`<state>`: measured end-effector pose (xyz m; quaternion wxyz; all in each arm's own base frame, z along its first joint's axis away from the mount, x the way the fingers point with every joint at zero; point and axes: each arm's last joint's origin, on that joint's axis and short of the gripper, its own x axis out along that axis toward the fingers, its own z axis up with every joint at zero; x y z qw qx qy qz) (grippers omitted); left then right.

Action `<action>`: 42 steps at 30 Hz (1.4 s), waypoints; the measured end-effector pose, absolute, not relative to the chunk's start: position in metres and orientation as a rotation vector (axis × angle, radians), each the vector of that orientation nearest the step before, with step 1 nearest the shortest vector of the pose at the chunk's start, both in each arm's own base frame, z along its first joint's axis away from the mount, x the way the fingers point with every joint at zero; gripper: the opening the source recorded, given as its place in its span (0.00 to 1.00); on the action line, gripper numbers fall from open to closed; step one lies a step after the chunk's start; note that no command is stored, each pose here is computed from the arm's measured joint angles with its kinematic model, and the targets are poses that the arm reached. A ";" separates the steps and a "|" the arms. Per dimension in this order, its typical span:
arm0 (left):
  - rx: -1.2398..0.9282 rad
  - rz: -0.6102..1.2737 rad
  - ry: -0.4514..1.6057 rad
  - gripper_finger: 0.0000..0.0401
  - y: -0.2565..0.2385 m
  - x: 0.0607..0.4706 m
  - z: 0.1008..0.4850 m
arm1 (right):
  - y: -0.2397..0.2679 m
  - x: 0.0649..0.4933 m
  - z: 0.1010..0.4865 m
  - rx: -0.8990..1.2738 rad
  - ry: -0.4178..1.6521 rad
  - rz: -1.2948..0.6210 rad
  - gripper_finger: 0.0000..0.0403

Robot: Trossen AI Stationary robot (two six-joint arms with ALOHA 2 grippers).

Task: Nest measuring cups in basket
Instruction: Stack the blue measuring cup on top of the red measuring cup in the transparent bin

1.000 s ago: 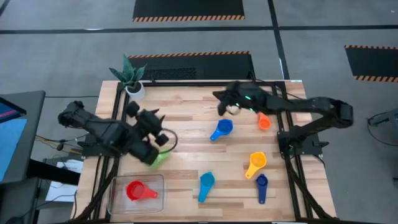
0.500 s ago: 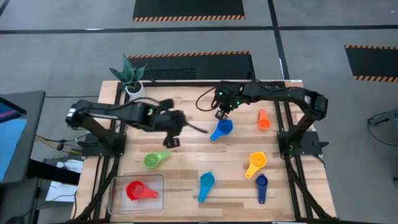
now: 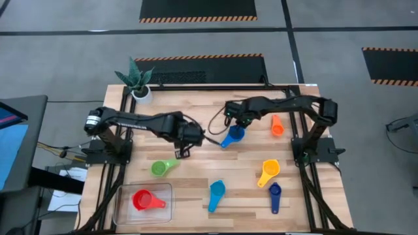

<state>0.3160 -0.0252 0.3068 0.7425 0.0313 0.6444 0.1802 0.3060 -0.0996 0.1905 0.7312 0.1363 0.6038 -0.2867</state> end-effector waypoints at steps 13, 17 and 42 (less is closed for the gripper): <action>0.123 0.465 1.375 0.32 -0.071 0.300 0.311 | -0.073 0.327 0.157 0.475 1.261 -0.436 0.04; 0.143 0.464 1.397 0.32 -0.076 0.296 0.310 | -0.050 0.336 0.171 0.480 1.184 -0.228 0.04; 0.564 0.007 1.046 0.32 -0.074 0.353 0.265 | 0.033 0.163 0.386 0.427 0.339 -0.238 0.05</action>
